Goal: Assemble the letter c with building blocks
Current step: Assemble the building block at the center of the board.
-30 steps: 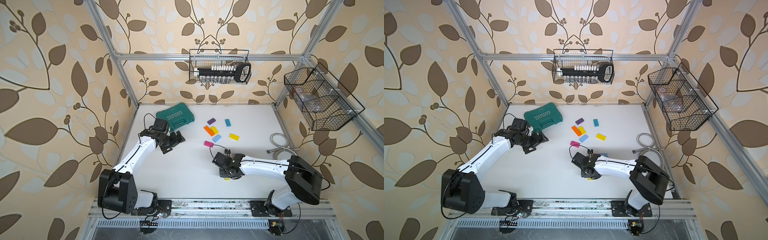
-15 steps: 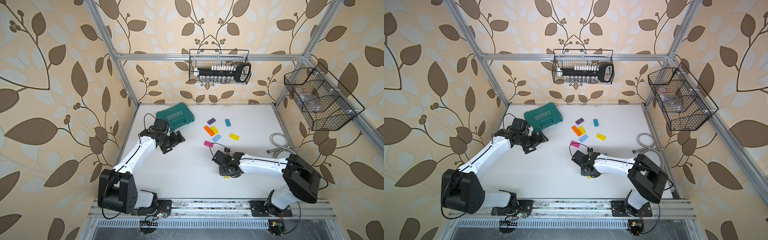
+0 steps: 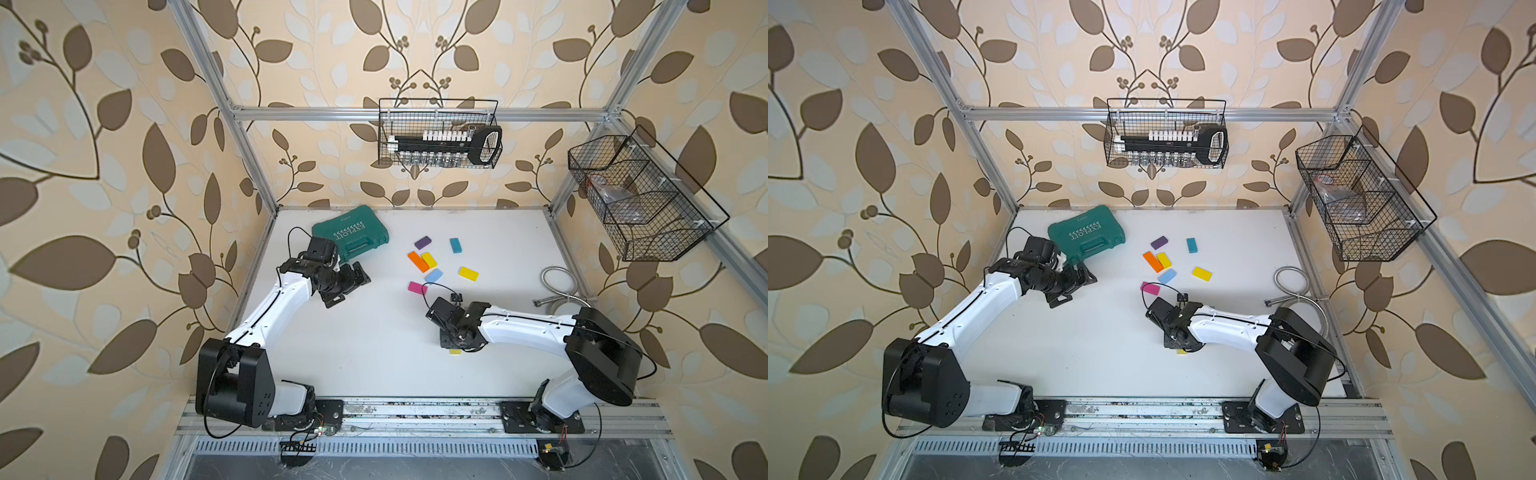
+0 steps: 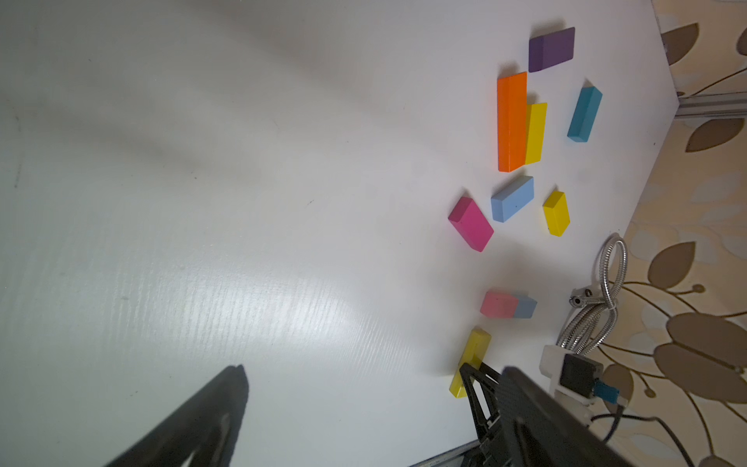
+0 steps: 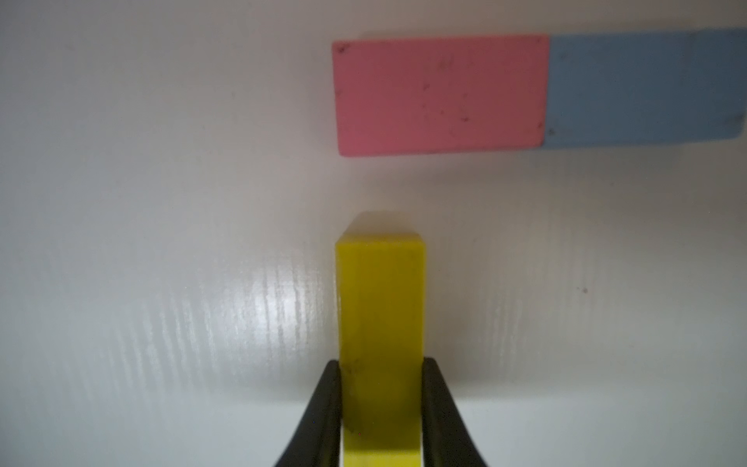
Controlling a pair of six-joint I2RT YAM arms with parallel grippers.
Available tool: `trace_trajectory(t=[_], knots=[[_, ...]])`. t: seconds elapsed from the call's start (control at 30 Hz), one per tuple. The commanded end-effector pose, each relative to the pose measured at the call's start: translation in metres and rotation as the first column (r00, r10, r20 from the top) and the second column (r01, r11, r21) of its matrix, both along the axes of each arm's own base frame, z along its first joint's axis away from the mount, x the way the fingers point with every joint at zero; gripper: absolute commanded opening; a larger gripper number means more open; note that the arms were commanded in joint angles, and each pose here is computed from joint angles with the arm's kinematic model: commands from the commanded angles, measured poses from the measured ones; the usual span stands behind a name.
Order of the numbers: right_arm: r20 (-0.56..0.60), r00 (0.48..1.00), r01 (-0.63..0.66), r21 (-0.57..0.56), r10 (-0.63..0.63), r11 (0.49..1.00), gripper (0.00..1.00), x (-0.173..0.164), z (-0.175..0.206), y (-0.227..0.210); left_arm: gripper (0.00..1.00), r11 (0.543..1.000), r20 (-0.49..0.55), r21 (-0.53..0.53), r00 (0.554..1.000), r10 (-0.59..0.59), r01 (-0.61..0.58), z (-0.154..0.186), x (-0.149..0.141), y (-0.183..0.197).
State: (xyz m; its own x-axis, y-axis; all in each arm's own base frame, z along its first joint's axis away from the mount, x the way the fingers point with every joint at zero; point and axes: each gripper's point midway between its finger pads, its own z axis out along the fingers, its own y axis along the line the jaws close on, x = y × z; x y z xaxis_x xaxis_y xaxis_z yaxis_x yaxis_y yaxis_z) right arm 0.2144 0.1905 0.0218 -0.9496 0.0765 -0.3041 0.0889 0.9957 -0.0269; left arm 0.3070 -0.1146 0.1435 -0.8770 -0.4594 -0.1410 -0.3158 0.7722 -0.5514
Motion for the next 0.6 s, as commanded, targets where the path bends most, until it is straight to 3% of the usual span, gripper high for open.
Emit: trace_trajectory(t=[0.0,0.57], knots=[[-0.02,1.0,-0.003,-0.062,0.002,0.998,0.23,-0.0011,-0.0091,-0.0115,0.99,1.0,0.009,-0.002,1.0,-0.003,0.003,0.0055,0.0027,-0.0037],[-0.018,1.0,-0.008,-0.074,0.007,0.997,0.25,0.0083,-0.0079,-0.0145,0.99,1.0,0.011,-0.003,1.0,-0.005,0.006,0.008,0.0052,-0.0049]])
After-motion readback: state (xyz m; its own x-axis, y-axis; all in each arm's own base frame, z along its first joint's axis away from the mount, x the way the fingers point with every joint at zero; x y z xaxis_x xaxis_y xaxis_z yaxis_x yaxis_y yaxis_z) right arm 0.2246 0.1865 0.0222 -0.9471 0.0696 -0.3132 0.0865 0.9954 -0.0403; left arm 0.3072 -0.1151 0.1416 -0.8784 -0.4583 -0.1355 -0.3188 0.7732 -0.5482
